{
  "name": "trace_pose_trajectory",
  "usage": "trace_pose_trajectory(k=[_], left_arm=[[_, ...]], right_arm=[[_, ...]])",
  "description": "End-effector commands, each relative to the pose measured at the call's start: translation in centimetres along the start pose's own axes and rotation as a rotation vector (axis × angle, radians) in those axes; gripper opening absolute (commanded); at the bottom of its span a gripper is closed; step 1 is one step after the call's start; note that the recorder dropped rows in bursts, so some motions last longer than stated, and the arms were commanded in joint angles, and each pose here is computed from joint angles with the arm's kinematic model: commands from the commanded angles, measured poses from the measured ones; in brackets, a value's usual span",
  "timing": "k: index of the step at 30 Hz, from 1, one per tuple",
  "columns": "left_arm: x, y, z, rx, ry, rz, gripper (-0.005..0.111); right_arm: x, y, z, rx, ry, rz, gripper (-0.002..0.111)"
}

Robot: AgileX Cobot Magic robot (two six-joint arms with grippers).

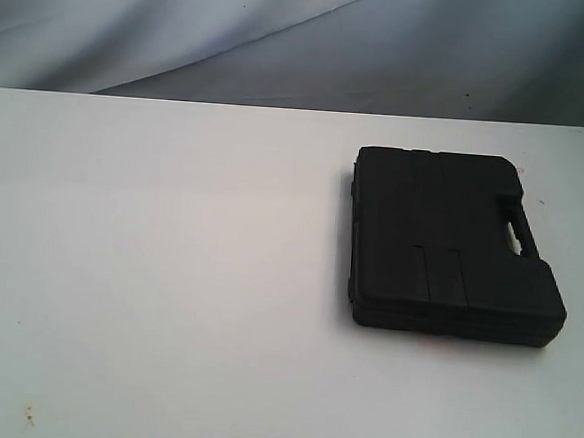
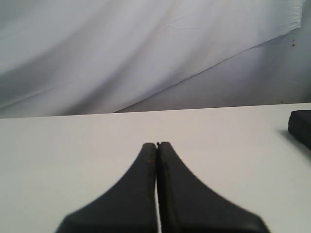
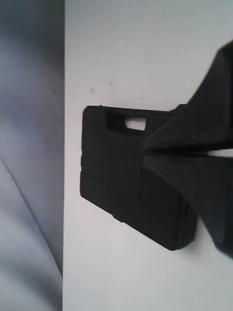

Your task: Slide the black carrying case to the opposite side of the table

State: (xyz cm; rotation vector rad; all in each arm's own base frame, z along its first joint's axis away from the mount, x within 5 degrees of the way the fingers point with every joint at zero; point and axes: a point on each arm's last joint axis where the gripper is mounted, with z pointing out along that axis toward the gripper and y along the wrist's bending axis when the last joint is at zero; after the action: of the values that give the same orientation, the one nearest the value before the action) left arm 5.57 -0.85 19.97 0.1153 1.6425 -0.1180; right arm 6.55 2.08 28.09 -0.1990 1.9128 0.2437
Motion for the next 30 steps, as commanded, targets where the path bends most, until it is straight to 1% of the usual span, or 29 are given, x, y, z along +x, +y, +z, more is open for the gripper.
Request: trace_pose_trajectory(k=[1, 7, 12, 23, 30], left_arm=[[0.0, 0.0, 0.0, -0.003, -0.008, -0.001, 0.0], [0.0, 0.0, 0.0, -0.003, -0.008, -0.004, 0.0], [0.0, 0.0, 0.0, -0.003, -0.008, -0.004, 0.0], [0.0, 0.0, 0.0, -0.003, -0.008, -0.001, 0.0], [0.0, 0.0, 0.0, -0.003, -0.008, -0.003, 0.0]], right_arm=[[-0.8, -0.4, 0.0, 0.041, -0.11, -0.03, 0.0], [-1.6, -1.1, -0.2, 0.118, -0.197, -0.019, 0.0], [-1.2, -1.1, 0.3, 0.111, -0.261, -0.036, 0.0], [2.9, -1.2, 2.4, 0.082, -0.284, -0.04, 0.0], [5.3, -1.3, 2.2, 0.083, -0.332, -0.062, 0.0]])
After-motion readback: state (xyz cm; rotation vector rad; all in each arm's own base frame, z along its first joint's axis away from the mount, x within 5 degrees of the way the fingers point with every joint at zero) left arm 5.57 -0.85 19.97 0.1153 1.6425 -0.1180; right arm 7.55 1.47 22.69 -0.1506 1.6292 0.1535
